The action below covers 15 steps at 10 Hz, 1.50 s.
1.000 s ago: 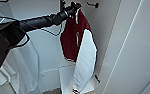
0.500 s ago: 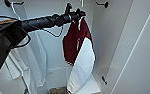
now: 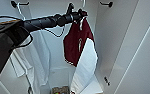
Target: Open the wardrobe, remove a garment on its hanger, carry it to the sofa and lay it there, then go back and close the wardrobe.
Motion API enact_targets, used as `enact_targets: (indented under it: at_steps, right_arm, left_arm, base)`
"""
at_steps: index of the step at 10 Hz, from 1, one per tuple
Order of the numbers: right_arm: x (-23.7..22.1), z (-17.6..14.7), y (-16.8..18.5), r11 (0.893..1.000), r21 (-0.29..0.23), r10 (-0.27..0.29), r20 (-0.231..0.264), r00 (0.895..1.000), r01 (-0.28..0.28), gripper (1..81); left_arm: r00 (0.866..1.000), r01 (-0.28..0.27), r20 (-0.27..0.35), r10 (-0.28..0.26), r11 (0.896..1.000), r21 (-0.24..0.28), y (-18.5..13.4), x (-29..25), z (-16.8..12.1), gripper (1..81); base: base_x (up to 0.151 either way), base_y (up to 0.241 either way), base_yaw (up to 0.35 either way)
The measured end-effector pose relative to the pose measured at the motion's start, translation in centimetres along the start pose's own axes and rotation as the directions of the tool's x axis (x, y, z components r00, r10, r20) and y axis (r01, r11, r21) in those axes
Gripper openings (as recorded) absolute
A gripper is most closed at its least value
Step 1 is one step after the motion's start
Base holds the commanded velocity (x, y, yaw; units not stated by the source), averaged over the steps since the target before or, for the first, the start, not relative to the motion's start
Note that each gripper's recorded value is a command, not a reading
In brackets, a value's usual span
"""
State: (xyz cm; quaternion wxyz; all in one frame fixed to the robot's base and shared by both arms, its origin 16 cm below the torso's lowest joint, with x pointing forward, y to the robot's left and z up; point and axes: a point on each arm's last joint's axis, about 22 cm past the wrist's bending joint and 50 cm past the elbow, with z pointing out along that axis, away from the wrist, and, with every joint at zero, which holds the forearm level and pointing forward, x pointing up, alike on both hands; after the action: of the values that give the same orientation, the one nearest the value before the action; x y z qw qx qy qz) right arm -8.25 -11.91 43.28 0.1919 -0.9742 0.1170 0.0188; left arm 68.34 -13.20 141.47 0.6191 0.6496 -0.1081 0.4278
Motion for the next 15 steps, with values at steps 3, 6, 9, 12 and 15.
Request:
enact_targets:
  at_steps: [3, 6, 9, 12, 15]
  right_arm:
    - [0.2, 0.0, 0.0, 1.0, 0.0, -0.004, -0.002, 1.0, 0.004, 81.1]
    - [0.1, 0.0, 0.0, 1.0, 0.0, -0.003, -0.002, 1.0, 0.003, 81.1]
    - [0.2, 0.0, 0.0, 1.0, 0.0, -0.004, -0.003, 1.0, 0.004, 81.1]
    - [0.6, 0.0, 0.0, 1.0, 0.001, -0.027, 0.006, 1.0, 0.027, 81.1]
    - [0.6, 0.0, 0.1, 1.0, 0.0, -0.027, 0.006, 1.0, 0.027, 81.1]
  left_arm:
    - [1.0, -0.002, 0.006, 0.002, 1.0, -0.005, 0.1, -0.1, -0.5, 1.0]
    - [1.0, 0.012, 0.015, -0.012, 1.0, 0.008, -1.7, -1.2, -0.8, 1.0]
    - [1.0, 0.014, 0.028, -0.014, 1.0, -0.001, -1.2, -1.7, -0.7, 1.0]
    - [1.0, 0.009, 0.021, -0.009, 1.0, 0.008, -1.3, -1.5, -1.8, 1.0]
    - [0.999, 0.015, 0.029, -0.015, 1.0, 0.011, -1.9, -2.0, -2.0, 1.0]
  base:
    - [-0.052, 0.0, 0.0]
    - [-0.106, 0.0, 0.0]
    - [-0.112, 0.0, 0.0]
    - [-0.112, 0.0, 0.0]
    - [-0.112, 0.0, 0.0]
